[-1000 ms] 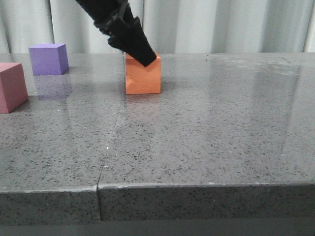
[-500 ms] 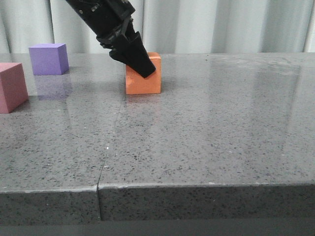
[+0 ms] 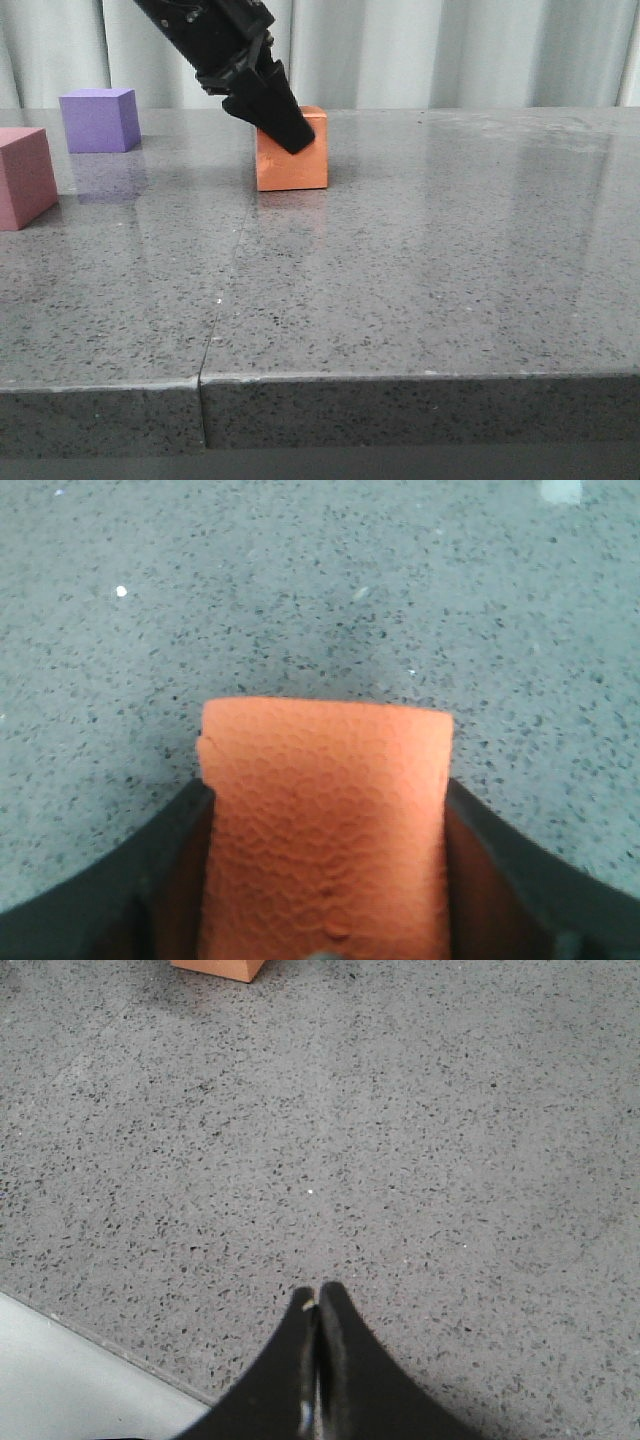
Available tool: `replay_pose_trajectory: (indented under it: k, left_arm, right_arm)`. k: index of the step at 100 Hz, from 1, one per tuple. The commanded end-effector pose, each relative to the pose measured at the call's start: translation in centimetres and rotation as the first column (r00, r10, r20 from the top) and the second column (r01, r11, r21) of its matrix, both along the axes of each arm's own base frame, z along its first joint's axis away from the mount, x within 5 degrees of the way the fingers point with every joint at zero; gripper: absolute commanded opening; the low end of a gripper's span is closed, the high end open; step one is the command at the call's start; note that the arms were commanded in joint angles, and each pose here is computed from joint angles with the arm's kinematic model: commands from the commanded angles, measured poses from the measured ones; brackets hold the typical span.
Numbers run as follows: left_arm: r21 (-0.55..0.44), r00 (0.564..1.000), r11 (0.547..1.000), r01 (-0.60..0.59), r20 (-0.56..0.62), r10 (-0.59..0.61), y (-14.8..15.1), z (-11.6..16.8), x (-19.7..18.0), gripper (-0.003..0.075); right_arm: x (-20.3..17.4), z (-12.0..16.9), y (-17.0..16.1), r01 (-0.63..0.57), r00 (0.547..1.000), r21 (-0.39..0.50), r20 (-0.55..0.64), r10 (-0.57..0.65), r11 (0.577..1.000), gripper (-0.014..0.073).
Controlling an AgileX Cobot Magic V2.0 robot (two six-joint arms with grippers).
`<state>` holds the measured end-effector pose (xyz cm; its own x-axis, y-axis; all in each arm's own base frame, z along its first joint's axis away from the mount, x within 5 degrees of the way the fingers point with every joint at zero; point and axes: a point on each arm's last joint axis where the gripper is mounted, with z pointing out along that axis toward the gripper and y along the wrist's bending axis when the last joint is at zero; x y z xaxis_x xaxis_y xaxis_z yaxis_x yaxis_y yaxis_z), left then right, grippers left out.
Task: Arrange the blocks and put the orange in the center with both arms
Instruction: 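Lower the left gripper onto the orange cube and close on it, then lift the orange cube with the left gripper and carry it toward the purple cube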
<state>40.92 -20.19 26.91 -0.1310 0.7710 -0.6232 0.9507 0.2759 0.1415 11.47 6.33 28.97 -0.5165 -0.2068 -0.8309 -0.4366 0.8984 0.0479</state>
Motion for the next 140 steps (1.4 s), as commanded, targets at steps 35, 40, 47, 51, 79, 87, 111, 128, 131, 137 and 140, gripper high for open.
replay_pose_trajectory:
  k: [35, 40, 47, 51, 79, 87, 111, 128, 131, 137, 140]
  left_arm:
    - [-0.154, 0.891, 0.885, -0.439, 0.053, 0.451, 2.3, 8.4, -1.2, 0.0148]
    - [-0.166, 0.859, 0.85, -0.501, 0.026, 0.511, 2.7, 8.8, -1.3, 0.0148]
    - [-0.182, 0.804, 0.788, -0.588, -0.023, 0.595, 3.5, 9.2, -1.3, 0.0148]
    - [-0.192, 0.776, 0.757, -0.625, -0.045, 0.629, 4.0, 9.5, -1.3, 0.0148]
    - [-0.101, 0.633, 0.625, -0.774, -0.111, 0.766, 7.6, 9.4, -1.2, 0.0148]
    - [-0.077, 0.592, 0.587, -0.806, -0.111, 0.798, 8.6, 9.5, -1.2, 0.0148]
    - [0.001, 0.444, 0.446, -0.895, -0.077, 0.893, 11.8, 9.1, -1.0, 0.0148]
    - [0.016, 0.351, 0.353, -0.936, -0.063, 0.934, 13.9, 8.8, -0.7, 0.0148]
    - [0.022, 0.342, 0.344, -0.939, -0.061, 0.938, 14.2, 8.6, -0.6, 0.0148]
    - [0.027, 0.31, 0.312, -0.95, -0.07, 0.948, 14.7, 8.2, -0.6, 0.0148]
    - [0.03, 0.293, 0.296, -0.955, -0.077, 0.953, 15.0, 7.8, -0.5, 0.0148]
  right_arm:
    - [0.3, 1.3, 0.1, -0.007, 0.996, 0.027, 0.088, 0.005, 1.0, -0.0068]
    - [0.3, 1.3, 0.1, -0.007, 0.996, 0.027, 0.088, 0.005, 1.0, -0.0068]
    - [0.3, 1.3, 0.1, -0.007, 0.996, 0.027, 0.088, 0.005, 1.0, -0.0068]
    - [0.3, 1.3, 0.1, -0.007, 0.996, 0.027, 0.088, 0.005, 1.0, -0.0068]
    - [0.3, 1.3, 0.1, -0.007, 0.996, 0.027, 0.088, 0.005, 1.0, -0.0068]
    - [0.3, 1.3, 0.1, -0.007, 0.996, 0.027, 0.088, 0.005, 1.0, -0.0068]
    - [0.3, 1.3, 0.1, -0.007, 0.996, 0.027, 0.088, 0.005, 1.0, -0.0068]
    - [0.3, 1.3, 0.1, -0.007, 0.996, 0.027, 0.088, 0.005, 1.0, -0.0068]
    - [0.3, 1.3, 0.1, -0.007, 0.996, 0.027, 0.088, 0.005, 1.0, -0.0068]
    - [0.3, 1.3, 0.1, -0.007, 0.996, 0.027, 0.088, 0.005, 1.0, -0.0068]
    - [0.3, 1.3, 0.1, -0.007, 0.996, 0.027, 0.088, 0.005, 1.0, -0.0068]
